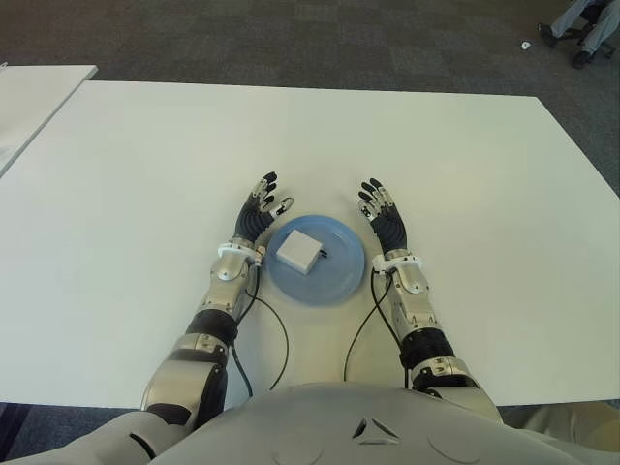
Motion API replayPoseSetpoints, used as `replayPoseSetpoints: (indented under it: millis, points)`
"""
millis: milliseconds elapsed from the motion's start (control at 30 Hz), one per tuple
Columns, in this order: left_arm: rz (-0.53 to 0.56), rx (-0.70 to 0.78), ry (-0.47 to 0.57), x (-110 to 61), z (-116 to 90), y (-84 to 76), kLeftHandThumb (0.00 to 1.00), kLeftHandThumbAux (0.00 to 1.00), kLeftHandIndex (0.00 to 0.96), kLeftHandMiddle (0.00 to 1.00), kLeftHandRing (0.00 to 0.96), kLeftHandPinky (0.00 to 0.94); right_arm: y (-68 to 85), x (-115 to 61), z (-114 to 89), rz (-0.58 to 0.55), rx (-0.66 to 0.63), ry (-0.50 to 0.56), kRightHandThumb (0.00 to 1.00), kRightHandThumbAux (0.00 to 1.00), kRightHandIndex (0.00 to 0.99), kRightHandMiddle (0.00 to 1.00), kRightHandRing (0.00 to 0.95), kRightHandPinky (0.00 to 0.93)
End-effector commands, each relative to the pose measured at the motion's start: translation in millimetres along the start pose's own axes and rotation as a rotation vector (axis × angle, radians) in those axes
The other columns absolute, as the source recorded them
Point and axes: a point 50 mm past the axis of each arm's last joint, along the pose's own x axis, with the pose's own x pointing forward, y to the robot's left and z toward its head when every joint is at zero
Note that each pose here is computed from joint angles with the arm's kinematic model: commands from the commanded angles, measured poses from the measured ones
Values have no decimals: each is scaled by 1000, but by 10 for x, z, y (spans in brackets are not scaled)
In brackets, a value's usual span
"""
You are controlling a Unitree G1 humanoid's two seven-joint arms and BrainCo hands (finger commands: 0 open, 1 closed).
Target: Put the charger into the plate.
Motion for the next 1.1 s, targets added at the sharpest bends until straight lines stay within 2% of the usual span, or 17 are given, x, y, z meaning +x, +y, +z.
replayPoseSetpoints:
  millis: [33,267,867,1100]
  points:
    - [-15,31,62,-107,-119,-67,0,579,0,2,0,0,-71,-65,-74,-16,13,44,0,646,38,130,99,79]
    - [11,73,29,-138,-72,-41,0,562,0,14,0,0,-116,-96,-91,-25,21,49,0,652,40,122,94,83]
    - [110,33,10,-200,-71,29,0,564,0,31,13,5,-144,-102,-90,-16,18,48,0,653,35,101,72,59]
    - [205,0,-1,-236,-79,44,0,577,0,30,16,11,-141,-100,-86,-16,19,46,0,661,15,63,35,22]
